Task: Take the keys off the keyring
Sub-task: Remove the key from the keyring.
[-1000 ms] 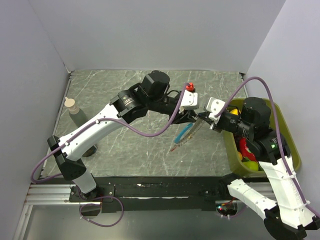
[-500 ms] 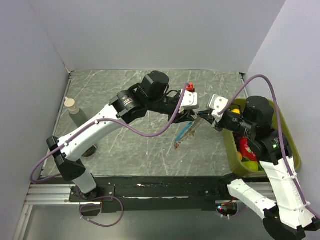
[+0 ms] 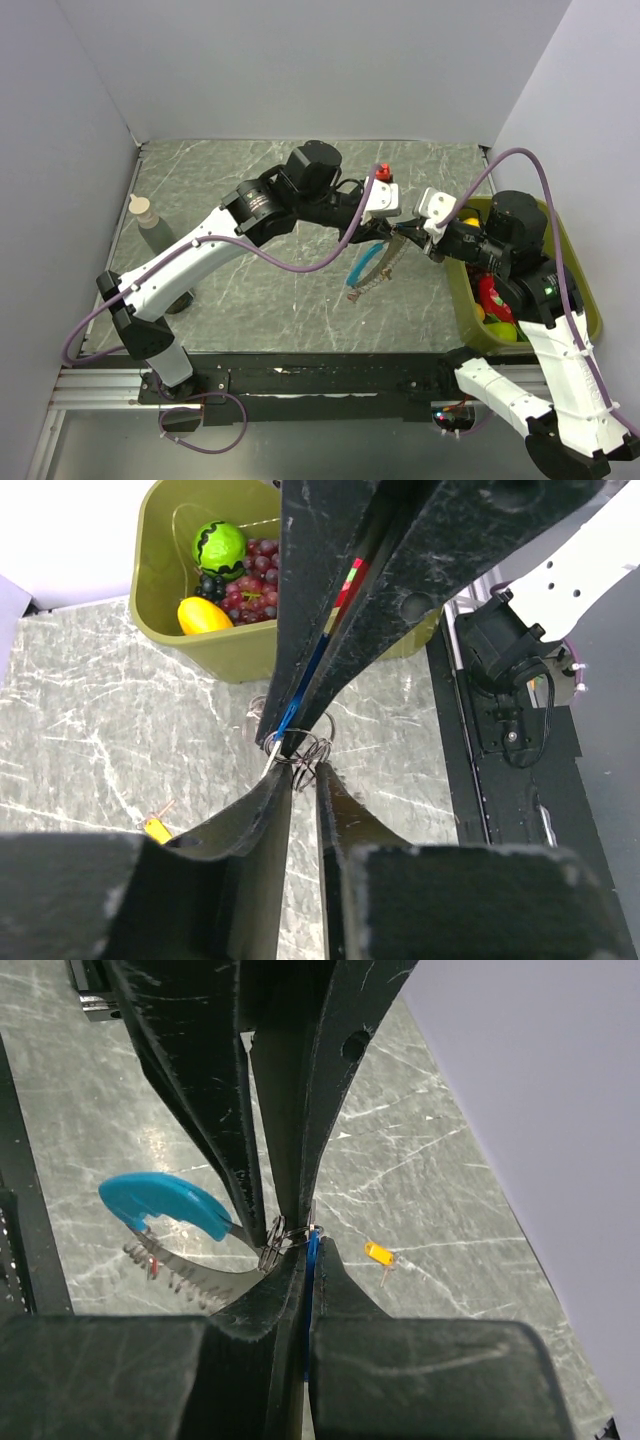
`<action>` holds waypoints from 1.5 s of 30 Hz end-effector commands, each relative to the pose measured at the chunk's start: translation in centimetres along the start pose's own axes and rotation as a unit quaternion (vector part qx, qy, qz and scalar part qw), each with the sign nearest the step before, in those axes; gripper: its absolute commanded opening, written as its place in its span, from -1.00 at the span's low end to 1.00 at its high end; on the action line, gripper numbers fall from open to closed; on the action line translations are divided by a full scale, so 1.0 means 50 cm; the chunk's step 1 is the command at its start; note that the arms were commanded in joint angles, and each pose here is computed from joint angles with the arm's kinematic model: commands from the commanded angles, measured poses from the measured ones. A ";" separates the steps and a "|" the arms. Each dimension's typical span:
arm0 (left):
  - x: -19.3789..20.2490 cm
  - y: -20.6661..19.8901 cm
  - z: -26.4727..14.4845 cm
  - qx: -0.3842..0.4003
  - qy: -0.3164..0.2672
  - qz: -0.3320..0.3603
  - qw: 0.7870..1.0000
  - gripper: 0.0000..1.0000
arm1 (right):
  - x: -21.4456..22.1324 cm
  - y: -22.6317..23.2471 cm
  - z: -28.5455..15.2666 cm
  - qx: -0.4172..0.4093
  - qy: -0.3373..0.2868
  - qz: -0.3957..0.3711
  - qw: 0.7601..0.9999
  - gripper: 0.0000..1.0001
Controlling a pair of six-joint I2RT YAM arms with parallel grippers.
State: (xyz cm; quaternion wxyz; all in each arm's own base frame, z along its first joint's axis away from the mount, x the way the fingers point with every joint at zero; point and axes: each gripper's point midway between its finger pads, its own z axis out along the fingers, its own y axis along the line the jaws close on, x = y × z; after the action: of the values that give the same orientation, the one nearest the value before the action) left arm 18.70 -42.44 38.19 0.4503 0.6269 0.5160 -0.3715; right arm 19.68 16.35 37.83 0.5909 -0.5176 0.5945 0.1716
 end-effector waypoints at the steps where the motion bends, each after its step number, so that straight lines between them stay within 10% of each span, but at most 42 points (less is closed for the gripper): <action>1: -0.037 0.009 0.004 -0.008 -0.021 0.012 1.000 -0.65 | -0.058 -0.008 -0.008 0.004 -0.052 -0.022 0.998 -1.00; 4: -0.035 0.007 0.006 -0.005 -0.020 0.011 1.000 -0.98 | -0.057 -0.008 -0.008 0.006 -0.051 -0.022 0.998 -1.00; 45: -0.097 0.001 -0.069 0.054 -0.092 -0.033 0.994 -0.98 | 0.090 -0.034 0.023 0.070 0.054 -0.147 0.985 -1.00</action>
State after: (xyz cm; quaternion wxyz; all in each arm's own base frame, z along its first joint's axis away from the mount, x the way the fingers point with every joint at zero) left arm 18.95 -40.86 38.40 0.4007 0.5993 0.5363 -0.4389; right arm 21.91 15.89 34.83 0.6181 -0.5693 0.5395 0.0521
